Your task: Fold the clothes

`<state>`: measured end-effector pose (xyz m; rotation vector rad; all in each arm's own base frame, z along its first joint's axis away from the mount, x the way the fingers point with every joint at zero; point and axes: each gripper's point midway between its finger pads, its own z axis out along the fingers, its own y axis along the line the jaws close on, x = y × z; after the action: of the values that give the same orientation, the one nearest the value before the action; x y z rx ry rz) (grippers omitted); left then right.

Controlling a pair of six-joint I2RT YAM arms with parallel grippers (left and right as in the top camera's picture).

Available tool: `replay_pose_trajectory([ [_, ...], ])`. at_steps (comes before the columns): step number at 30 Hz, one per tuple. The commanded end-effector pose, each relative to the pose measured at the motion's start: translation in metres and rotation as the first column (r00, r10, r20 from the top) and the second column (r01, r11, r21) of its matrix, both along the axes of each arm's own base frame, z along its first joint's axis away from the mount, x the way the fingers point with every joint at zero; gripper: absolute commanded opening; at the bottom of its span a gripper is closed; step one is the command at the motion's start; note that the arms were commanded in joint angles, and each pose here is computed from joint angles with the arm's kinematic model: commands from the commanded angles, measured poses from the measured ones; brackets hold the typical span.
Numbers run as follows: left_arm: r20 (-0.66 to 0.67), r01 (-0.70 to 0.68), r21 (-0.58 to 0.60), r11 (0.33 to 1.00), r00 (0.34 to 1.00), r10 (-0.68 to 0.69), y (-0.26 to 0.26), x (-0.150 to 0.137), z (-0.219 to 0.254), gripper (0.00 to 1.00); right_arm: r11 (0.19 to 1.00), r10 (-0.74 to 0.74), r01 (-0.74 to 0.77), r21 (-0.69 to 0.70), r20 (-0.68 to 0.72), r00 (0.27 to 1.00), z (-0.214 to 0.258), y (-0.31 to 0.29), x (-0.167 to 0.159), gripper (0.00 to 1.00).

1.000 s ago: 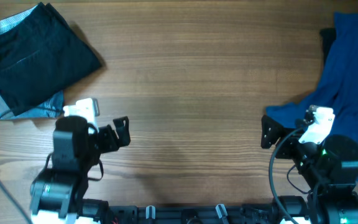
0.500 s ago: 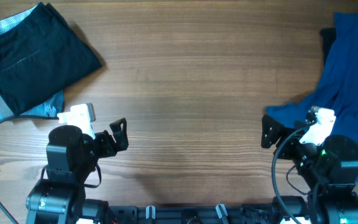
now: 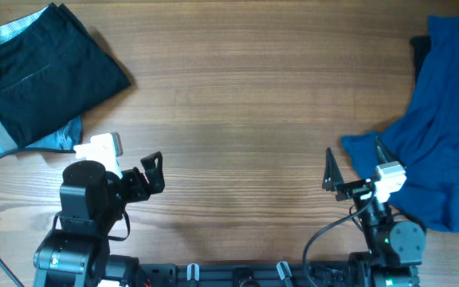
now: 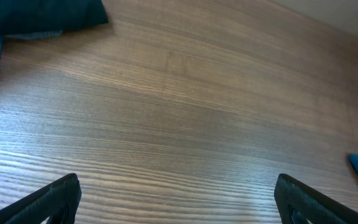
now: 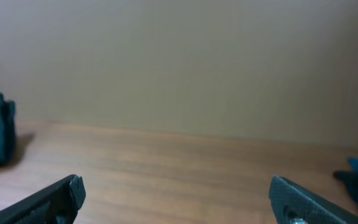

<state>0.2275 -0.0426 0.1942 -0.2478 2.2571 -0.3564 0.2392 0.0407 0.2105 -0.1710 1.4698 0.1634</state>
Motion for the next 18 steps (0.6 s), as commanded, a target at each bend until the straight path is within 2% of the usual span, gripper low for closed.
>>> replay_pose_trajectory([
  [1,-0.001,-0.01,0.004,1.0,1.0,0.01,0.0015,-0.0003,-0.0022,1.0,0.998,-0.029,0.025,-0.059,-0.072,0.997,-0.0332,-0.0035,0.0043,1.0],
  [18,-0.001,-0.01,0.004,1.0,1.0,0.01,0.0015,-0.0002,-0.0021,1.0,0.998,-0.035,0.03,-0.063,-0.072,0.997,-0.0334,-0.0043,0.0045,1.0],
])
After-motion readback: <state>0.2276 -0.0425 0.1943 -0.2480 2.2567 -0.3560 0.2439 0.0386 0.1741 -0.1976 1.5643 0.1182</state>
